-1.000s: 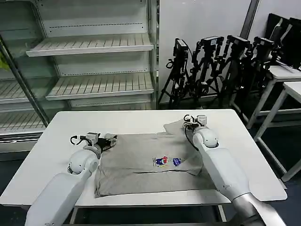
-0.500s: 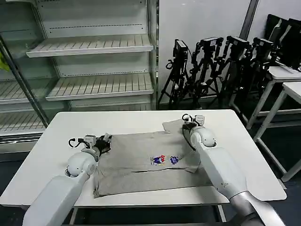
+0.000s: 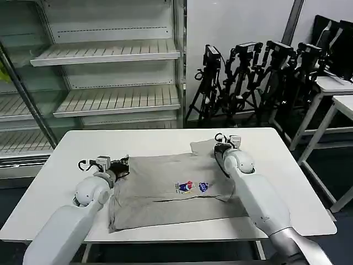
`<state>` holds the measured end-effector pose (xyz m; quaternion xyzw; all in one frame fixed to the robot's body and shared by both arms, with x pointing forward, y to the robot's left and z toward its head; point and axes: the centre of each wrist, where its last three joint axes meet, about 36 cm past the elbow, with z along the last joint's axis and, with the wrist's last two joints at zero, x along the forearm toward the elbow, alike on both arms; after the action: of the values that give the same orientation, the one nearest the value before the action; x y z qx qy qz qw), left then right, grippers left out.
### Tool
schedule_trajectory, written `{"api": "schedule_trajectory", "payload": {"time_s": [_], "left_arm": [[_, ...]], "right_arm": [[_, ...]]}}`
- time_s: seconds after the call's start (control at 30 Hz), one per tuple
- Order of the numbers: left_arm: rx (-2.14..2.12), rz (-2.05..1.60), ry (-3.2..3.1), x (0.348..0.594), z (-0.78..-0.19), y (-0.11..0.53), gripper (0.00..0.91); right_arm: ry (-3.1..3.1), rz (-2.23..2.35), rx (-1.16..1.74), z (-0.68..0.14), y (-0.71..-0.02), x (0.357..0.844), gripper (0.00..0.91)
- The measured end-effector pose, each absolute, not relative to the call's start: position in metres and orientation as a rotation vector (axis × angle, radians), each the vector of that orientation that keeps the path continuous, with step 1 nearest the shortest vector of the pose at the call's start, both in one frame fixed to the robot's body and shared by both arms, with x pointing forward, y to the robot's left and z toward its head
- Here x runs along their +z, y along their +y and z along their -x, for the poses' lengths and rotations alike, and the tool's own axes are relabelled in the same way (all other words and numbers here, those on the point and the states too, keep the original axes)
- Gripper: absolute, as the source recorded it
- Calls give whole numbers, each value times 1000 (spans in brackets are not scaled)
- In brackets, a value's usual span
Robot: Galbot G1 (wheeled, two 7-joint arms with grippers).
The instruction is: Fold and organize the clothes.
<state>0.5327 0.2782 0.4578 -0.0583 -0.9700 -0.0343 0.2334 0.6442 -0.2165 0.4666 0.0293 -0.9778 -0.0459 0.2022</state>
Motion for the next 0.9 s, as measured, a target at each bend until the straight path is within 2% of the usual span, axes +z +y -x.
{"api": "schedule_trajectory", "payload": {"time_s": [0.5, 0.9], "left_arm": [[-111, 253, -2745, 491, -489, 278, 20], [-160, 334, -2741, 495, -428, 279, 20]], "right_arm": [[-2921, -151, -80, -558, -239, 503, 0], [-2934, -175, -32, -467, -267, 496, 0]]}}
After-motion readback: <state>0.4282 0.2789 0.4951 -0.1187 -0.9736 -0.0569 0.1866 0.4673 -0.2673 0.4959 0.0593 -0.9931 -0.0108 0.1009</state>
